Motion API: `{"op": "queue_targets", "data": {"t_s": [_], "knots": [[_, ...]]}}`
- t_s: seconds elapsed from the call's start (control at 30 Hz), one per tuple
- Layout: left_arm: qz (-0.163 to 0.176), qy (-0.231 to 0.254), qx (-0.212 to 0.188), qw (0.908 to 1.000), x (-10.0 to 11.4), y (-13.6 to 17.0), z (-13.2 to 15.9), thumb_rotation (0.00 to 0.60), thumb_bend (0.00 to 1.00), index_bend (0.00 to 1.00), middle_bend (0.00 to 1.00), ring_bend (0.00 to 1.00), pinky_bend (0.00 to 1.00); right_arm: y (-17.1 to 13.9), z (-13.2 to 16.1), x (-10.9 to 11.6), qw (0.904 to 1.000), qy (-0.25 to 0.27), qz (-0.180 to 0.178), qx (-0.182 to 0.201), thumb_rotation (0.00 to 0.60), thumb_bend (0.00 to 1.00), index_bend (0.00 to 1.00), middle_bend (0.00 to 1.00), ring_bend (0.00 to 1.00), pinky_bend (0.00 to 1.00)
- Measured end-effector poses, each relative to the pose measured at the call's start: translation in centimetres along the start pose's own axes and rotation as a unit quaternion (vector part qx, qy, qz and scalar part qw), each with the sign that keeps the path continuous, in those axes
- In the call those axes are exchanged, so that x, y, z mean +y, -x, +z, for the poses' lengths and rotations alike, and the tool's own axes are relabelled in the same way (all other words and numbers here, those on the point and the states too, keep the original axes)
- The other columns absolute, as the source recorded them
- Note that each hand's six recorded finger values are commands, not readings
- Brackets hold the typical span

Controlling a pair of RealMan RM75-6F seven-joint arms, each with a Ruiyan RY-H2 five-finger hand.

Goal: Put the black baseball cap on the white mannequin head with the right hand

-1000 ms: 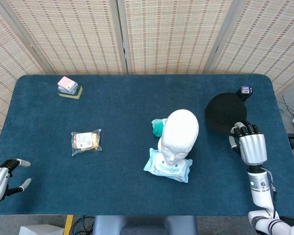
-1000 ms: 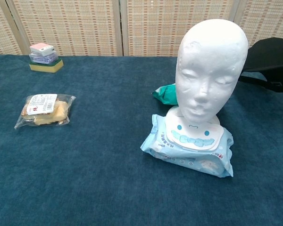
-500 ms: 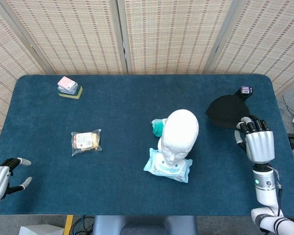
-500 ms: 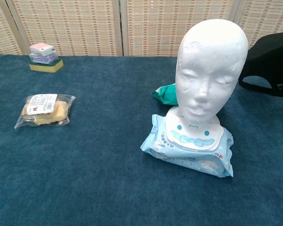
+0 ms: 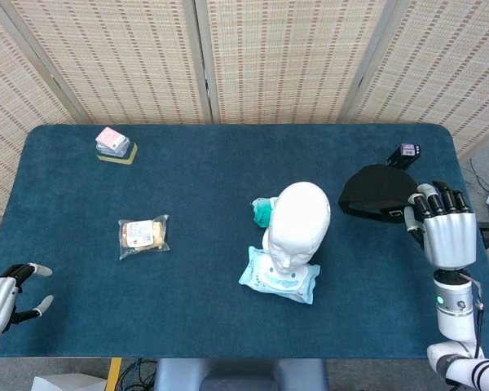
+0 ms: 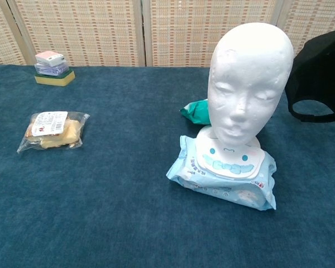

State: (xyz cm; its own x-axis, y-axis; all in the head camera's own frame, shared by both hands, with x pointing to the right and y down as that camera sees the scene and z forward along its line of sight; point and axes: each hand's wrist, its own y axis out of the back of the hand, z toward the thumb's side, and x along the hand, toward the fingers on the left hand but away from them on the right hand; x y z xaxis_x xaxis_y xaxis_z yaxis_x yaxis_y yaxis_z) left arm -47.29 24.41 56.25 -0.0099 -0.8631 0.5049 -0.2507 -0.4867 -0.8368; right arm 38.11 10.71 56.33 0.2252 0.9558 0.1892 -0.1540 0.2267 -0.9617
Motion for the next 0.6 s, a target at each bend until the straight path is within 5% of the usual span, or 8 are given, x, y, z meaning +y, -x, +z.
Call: {"op": "queue_targets", "data": {"t_s": [0.6], "knots": [[0.001, 0.000, -0.002, 1.0000, 0.3, 0.9, -0.7, 0.600, 0.22, 0.38, 0.41, 0.30, 0.51, 3.4, 0.8, 3.6, 0.9978, -0.026, -0.059, 0.014, 0.600, 0.44, 0.80, 0.44, 0.30, 0.44]]}}
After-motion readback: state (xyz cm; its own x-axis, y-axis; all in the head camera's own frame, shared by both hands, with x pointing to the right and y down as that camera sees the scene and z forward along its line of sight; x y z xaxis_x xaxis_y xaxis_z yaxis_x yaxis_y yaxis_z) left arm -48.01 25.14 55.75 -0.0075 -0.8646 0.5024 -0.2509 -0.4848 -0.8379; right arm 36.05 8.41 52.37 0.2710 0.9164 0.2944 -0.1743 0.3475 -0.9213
